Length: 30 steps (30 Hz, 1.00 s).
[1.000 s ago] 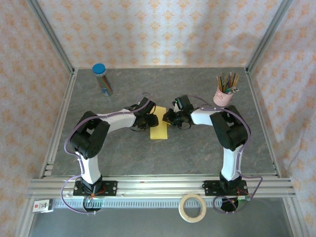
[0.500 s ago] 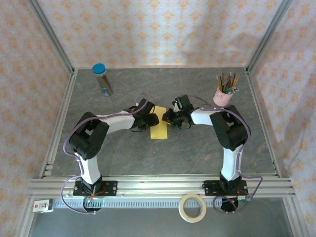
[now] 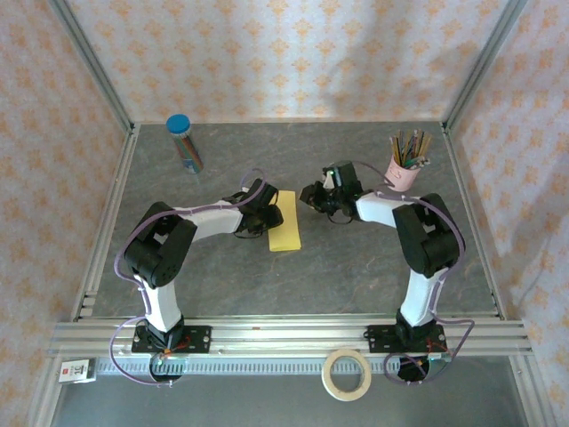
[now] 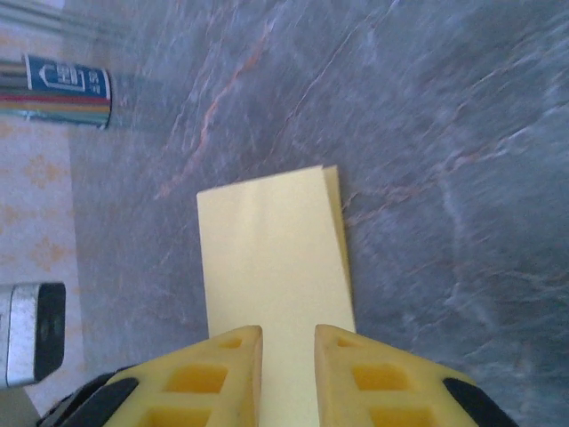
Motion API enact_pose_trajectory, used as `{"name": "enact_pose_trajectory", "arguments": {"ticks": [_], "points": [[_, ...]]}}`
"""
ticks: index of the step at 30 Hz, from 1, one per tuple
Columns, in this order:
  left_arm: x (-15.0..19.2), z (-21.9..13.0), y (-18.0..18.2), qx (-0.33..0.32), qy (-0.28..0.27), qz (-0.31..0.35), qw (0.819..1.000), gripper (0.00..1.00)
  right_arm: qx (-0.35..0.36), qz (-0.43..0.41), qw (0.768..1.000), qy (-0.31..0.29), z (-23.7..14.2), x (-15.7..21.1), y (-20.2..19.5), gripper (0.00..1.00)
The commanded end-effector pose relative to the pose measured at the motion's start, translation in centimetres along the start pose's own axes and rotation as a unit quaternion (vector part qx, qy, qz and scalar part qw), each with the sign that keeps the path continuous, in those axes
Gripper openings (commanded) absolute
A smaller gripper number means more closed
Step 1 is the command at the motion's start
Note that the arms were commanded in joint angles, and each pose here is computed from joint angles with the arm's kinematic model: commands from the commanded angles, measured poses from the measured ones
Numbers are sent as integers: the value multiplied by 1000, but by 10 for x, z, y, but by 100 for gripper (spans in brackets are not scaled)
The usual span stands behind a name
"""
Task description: Fold a paper plane with a square sheet of paper (pick it up from the middle)
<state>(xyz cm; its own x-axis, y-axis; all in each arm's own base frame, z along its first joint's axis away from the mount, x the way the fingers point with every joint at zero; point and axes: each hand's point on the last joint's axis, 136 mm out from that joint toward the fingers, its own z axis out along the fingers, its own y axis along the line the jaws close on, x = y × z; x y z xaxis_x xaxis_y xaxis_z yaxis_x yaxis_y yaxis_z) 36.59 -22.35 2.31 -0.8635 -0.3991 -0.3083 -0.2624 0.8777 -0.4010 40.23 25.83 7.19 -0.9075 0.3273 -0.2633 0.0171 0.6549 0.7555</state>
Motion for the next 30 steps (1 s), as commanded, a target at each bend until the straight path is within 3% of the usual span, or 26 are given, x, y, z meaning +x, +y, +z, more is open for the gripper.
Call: {"name": "enact_pose_trajectory", "arguments": {"ticks": [1, 9, 22, 30], "points": [[25, 18, 27, -40, 36, 0, 999, 45, 4, -11, 1000, -8, -2, -4, -4, 22], [26, 20, 36, -51, 30, -13, 998, 40, 9, -19, 1000, 17, 3, -3, -12, 22], [38, 40, 57, -110, 54, 14, 992, 40, 22, -32, 999, 5, -1, -15, -5, 22], [44, 45, 55, -111, 66, 37, 991, 40, 36, -30, 999, 8, -2, -10, -11, 22]]}}
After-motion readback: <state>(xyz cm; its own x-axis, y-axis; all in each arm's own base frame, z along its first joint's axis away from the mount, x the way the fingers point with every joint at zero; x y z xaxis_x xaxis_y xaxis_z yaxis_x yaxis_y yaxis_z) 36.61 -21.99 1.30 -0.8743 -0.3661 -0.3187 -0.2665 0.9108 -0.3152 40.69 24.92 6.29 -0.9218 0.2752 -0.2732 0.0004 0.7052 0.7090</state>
